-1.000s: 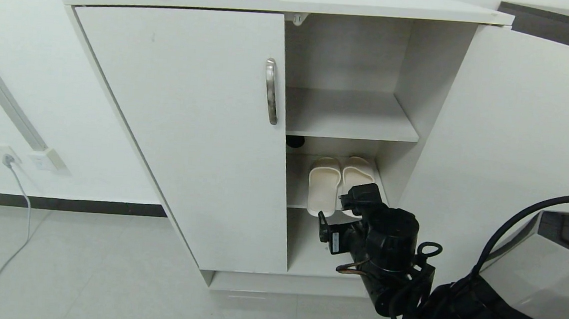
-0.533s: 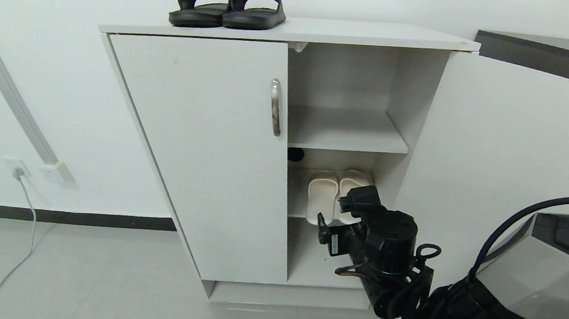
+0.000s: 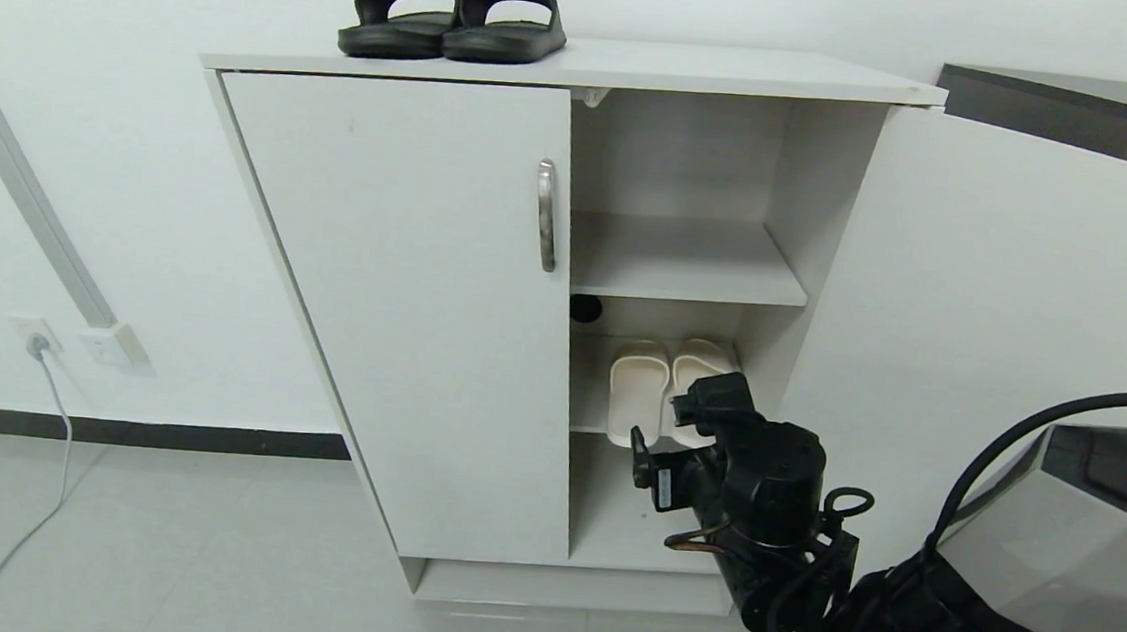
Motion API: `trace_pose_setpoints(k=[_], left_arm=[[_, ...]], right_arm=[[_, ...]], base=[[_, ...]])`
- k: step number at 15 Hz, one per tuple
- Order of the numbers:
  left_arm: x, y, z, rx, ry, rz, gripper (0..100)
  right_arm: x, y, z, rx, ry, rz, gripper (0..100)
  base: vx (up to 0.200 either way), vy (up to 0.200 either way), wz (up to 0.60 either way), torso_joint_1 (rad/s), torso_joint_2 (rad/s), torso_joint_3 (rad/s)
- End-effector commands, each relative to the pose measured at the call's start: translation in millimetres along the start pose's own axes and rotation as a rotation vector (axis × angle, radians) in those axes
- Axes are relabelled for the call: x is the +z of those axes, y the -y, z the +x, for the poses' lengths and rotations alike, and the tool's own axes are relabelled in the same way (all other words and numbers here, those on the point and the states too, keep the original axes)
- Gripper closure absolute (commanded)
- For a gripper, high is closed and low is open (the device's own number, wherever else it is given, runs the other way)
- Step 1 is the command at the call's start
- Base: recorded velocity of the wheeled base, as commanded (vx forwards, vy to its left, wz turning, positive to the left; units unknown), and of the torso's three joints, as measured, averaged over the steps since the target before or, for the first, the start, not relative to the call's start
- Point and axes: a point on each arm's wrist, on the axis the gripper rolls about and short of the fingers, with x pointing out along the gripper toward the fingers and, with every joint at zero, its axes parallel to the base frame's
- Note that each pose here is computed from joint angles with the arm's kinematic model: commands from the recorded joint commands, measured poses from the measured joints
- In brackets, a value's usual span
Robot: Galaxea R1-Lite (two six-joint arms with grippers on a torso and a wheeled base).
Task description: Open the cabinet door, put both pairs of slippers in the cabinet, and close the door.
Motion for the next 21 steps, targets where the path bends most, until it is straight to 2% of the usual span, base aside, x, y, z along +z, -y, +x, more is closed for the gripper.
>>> trace_pose_setpoints(k=[1, 19, 21], left_arm=[[0.0, 0.0, 0.1, 0.001, -0.001, 0.0, 100], [0.0, 0.0, 0.1, 0.001, -0.001, -0.002, 100], [0.0, 0.0, 0.1, 0.002, -0.001, -0.002, 100]], right_arm=[[-4.8, -1.5, 1.6, 0.001, -0.01, -0.008, 0], [-5.5, 1.4, 0.3, -0.002, 0.029, -0.017, 0], [-5.7, 1.4, 0.1, 0.001, 0.029, -0.017, 0]], base=[[0.0, 0.0, 0.0, 0.0, 0.0, 0.0], [0.0, 0.2, 0.0, 0.004, 0.0, 0.003], [0.0, 0.0, 0.0, 0.0, 0.0, 0.0]])
